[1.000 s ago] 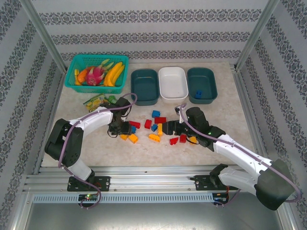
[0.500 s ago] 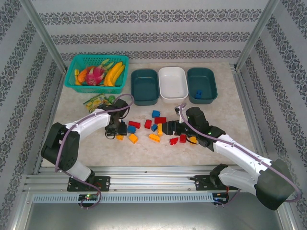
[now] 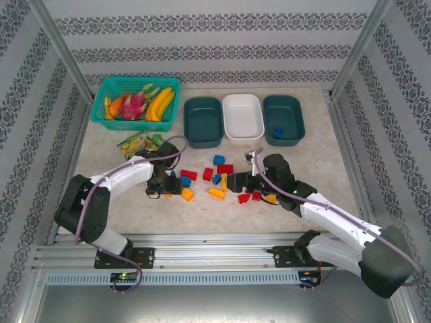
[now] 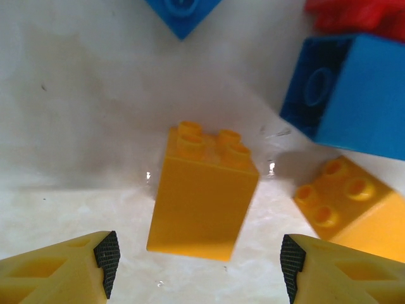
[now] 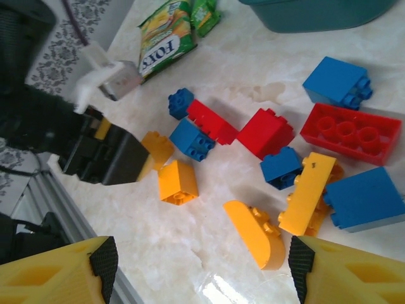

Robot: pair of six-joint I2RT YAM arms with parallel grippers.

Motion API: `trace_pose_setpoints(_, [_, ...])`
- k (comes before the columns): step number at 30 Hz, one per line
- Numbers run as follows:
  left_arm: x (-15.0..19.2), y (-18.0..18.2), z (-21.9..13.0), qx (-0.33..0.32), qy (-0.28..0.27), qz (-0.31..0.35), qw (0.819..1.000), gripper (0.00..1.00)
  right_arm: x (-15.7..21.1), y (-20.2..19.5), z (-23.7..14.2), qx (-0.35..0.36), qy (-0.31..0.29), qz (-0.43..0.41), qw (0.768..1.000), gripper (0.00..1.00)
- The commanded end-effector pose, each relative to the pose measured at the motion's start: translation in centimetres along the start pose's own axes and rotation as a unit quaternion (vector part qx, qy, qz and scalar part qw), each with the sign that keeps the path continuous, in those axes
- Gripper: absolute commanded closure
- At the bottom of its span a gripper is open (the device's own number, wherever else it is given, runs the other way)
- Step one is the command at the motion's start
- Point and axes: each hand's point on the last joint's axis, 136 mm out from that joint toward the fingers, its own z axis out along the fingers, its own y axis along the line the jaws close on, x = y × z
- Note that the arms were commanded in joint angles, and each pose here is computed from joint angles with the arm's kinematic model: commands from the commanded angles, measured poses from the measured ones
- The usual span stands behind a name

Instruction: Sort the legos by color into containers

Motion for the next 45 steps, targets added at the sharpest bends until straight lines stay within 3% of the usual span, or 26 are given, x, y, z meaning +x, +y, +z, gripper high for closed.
trace_pose_setpoints(1, [-0.5,0.3,1.0,-0.007,0.0,0.015,1.0,0.29,-0.9,2.8,-0.5,-0.072,-0.033,-0.013,0.997,0.23])
trace_pose_setpoints(5, [-1.1,0.2,1.4,-0.007,-0.002,0.019,1.0,0.33,-0.7,3.0,-0.5,-0.077,-0.03,-0.014,0.996,0.21])
trace_pose_setpoints(17, [-1.9,0.5,2.2,-0.024,-0.01,0.027,0.999,0.64,-0.8,3.2,-0.3,-0.086,-0.035,-0.018,0.996,0.22])
trace_pose_setpoints(20, [-1.8,1.0,1.1,-0.031,-0.024,0.018,0.999,0.66,-1.3,3.5,-0.4,-0.09,-0.043,-0.026,0.995,0.21])
trace_pose_setpoints(26, [-2.9,0.3,-5.0,-0.013,-0.074,-0.006,0.997,0.67,-4.5,4.4,-1.7,-0.073,-0.104,-0.048,0.991,0.19])
trace_pose_setpoints(34, [-12.3,-6.1,-10.0,0.068,-0.133,-0.02,0.989,0.69,-11.3,0.3,-4.2,0.097,-0.239,-0.057,0.964,0.1])
trace_pose_setpoints(40, [-20.3,-9.9,-9.3,0.083,-0.164,-0.021,0.983,0.7,-14.9,-3.9,-5.2,0.225,-0.268,-0.02,0.936,0.06])
trace_pose_setpoints(45, [-25.3,-11.8,-6.3,0.077,-0.171,-0.028,0.982,0.7,-16.2,-5.6,-5.0,0.276,-0.235,0.01,0.932,0.07])
